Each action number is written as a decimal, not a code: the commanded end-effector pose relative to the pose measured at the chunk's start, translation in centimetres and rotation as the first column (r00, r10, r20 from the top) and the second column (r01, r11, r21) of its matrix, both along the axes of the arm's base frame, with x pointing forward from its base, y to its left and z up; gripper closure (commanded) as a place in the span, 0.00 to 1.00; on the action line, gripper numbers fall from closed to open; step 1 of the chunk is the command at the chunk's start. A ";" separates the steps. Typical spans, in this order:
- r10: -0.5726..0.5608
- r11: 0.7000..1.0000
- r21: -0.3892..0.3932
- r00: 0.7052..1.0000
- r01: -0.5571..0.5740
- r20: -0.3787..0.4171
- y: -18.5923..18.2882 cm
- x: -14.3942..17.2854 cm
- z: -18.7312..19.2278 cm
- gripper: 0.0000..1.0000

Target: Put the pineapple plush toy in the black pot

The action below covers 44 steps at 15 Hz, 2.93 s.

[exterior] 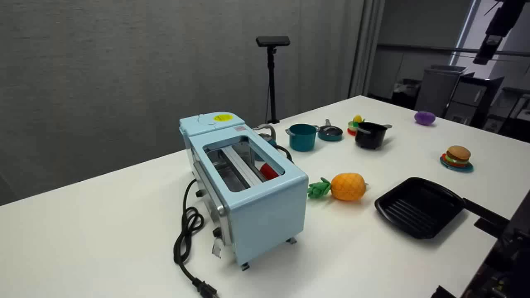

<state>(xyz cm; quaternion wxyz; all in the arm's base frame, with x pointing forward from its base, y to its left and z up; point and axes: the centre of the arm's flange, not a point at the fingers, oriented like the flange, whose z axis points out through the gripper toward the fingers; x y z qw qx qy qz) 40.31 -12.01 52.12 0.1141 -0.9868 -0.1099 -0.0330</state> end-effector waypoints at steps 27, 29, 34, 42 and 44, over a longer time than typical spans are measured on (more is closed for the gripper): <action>0.016 1.000 0.008 0.999 -0.017 0.039 -0.8 1.1 -1.5 0.00; 0.028 1.000 0.005 0.999 -0.028 0.025 -0.9 1.9 -3.1 0.00; 0.076 0.997 -0.008 0.996 -0.076 -0.042 -0.2 4.1 -8.0 0.00; 0.161 0.986 -0.028 0.977 -0.166 -0.140 2.9 5.6 -13.7 0.00; 0.175 0.983 -0.028 0.973 -0.181 -0.153 3.5 5.9 -14.4 0.00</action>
